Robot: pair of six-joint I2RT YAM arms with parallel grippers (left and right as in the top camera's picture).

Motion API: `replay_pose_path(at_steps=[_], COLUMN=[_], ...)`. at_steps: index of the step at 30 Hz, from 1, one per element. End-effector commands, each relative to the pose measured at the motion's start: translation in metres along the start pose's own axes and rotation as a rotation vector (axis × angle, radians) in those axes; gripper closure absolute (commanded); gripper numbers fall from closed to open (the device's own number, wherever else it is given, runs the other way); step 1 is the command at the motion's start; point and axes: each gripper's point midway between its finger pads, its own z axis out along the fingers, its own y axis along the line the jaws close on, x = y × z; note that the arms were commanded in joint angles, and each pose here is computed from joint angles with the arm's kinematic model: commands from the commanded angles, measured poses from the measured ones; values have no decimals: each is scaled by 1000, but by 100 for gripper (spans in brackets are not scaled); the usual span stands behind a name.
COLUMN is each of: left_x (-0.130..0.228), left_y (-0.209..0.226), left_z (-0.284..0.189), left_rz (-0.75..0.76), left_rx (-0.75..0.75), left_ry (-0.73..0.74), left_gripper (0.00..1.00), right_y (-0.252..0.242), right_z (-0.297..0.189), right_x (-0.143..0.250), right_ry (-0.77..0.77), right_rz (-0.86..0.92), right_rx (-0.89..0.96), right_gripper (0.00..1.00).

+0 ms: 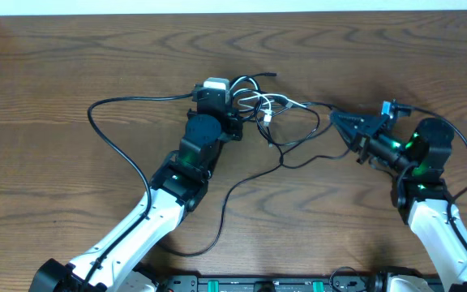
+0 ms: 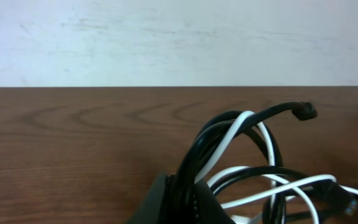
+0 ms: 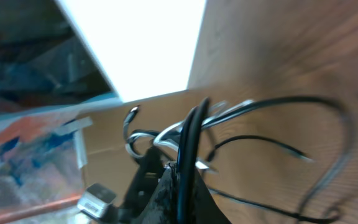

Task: Untangle cables

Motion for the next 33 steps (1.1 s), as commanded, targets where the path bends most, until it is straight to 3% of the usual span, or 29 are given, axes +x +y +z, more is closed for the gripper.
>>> replay_pose_path(at_steps=[1,4,5,7,11,14,20,29,33], left_x=[-14,-12,-11,-10,-10,-17,-42,-54,-54], left_y=[20,17,12,4,-32,-57,-93,-98,-98], left_z=[2,2,2,2,-2,-10,-30,-35,-36], left_rz=[-9,-8,-8,-9,-11,-9,-9,-9,-10], left_rx=[-76,-61,-36,15,219,371,595,623,623], left_ry=[-31,-23,-18,-10,5,-13,-102,-152,-155], left_gripper=[92,92,92,93,92,92,92,92,93], right_y=[-13,-24,-27,-27,-26,-23,-15,7,19], right_z=[-13,-20,-22,-22,-21,-19,-12,14,23], right_x=[-18,-26,-28,-29,-27,-25,-17,17,37], right_ry=[-58,-86,-94,-97,-88,-82,-60,16,62], right_rz=[-74,-67,-61,-61,-64,-79,-97,-204,-415], right_rx=[41,76,84,83,83,75,50,-15,-65], right_gripper=[98,73,50,27,10,5,6,1,1])
